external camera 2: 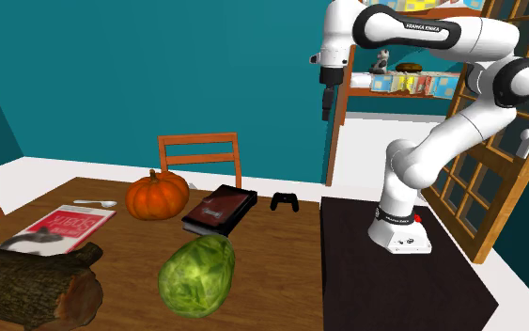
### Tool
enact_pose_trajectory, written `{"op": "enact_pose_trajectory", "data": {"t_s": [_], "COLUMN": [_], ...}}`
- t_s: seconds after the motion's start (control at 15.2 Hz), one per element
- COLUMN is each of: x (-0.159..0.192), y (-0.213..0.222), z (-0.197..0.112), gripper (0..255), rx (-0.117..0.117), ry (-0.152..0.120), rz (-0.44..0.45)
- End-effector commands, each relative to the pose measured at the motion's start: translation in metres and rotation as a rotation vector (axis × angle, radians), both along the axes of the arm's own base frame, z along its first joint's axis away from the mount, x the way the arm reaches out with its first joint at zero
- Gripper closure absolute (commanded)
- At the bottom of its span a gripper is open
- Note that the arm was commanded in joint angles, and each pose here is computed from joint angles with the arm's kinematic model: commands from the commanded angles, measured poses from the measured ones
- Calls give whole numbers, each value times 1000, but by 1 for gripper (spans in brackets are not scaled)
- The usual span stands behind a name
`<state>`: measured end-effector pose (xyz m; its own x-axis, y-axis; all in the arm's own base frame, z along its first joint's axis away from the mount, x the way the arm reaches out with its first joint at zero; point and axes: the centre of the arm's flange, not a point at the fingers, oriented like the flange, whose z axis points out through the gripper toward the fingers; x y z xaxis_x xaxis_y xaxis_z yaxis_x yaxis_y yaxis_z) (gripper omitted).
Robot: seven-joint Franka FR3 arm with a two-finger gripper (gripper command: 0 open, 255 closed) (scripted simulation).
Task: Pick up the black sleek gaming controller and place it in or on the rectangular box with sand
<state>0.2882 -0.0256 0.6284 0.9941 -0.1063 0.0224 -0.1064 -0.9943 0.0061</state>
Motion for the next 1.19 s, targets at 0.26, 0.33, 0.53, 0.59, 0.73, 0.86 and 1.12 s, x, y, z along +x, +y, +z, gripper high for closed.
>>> {"op": "enact_pose_trajectory", "data": {"t_s": [0.26, 0.33, 0.53, 0.59, 0.73, 0.86, 1.12], "x": [26, 32, 51, 57, 69, 80, 103], "y": [4, 5, 8, 10, 12, 15, 21], "z": [-47, -59, -95, -107, -131, -155, -203], "gripper": [0, 0, 0, 0, 0, 0, 0], "rx": [5, 6, 10, 11, 13, 16, 20], "ry": [17, 22, 34, 39, 47, 56, 73], "rz": [15, 19, 31, 35, 42, 50, 66]}}
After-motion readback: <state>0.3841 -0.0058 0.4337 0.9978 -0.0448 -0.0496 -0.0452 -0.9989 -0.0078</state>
